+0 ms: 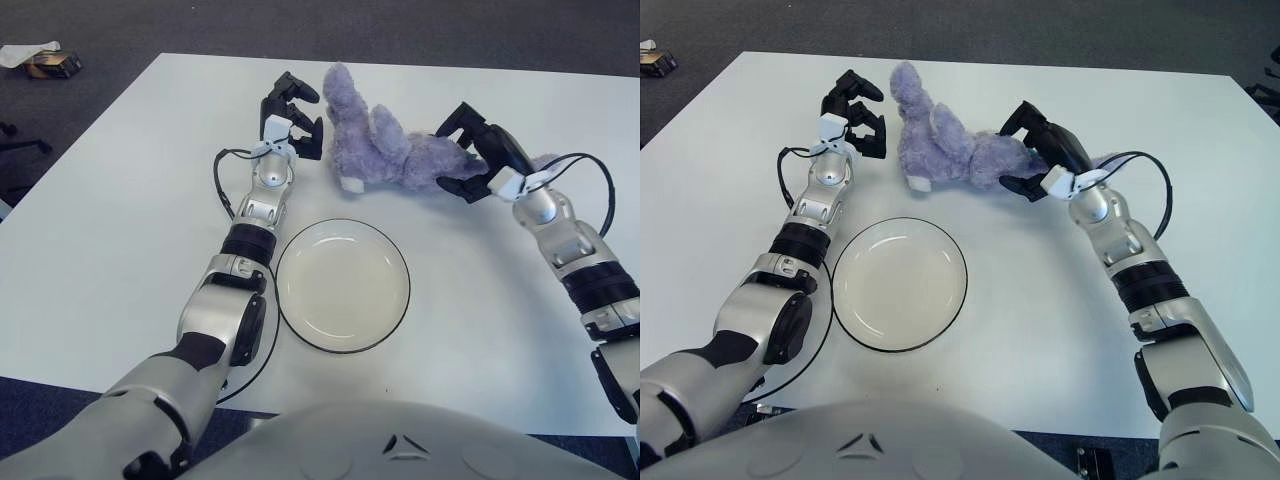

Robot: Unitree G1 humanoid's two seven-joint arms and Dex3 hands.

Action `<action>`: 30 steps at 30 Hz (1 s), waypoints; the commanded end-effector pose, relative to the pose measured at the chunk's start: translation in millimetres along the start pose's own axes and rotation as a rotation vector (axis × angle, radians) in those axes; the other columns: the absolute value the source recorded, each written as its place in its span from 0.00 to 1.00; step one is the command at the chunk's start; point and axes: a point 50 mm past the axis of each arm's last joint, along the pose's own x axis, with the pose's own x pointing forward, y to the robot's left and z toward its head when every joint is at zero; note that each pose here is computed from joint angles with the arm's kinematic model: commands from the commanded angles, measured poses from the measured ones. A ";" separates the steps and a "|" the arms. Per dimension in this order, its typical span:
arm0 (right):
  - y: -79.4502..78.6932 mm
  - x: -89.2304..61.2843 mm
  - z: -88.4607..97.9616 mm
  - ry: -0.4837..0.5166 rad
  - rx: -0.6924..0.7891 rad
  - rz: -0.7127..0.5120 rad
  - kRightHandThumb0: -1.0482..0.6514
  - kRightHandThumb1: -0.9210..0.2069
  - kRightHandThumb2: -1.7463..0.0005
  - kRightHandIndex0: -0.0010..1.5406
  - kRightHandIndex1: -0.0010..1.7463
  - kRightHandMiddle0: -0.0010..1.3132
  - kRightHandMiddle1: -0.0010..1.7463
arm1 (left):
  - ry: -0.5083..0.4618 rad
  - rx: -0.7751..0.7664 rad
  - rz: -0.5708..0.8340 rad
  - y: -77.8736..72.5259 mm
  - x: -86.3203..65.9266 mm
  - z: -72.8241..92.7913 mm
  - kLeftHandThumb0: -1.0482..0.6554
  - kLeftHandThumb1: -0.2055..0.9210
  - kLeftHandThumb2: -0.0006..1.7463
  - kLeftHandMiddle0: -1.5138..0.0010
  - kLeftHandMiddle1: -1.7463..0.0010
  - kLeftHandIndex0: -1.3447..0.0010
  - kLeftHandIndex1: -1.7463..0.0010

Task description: Put the doll into the plate.

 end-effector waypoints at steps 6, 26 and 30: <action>-10.6 -12.9 12.8 0.033 0.122 0.094 0.44 0.77 0.19 0.01 0.76 0.00 0.80 | -0.078 0.040 0.028 3.2 -5.7 -2.1 0.61 0.12 1.00 0.42 0.01 0.49 0.00; 10.4 -17.1 0.9 0.032 0.021 -0.018 0.60 0.78 0.12 0.54 0.88 0.48 1.00 | 0.096 -0.185 -0.060 1.0 -3.5 0.0 0.61 0.13 0.98 0.39 0.07 0.50 0.00; 11.3 -17.0 0.2 0.030 0.002 -0.020 0.61 0.82 0.08 0.56 0.88 0.51 1.00 | 0.102 -0.186 -0.067 1.3 -4.2 2.0 0.61 0.14 0.97 0.40 0.07 0.51 0.00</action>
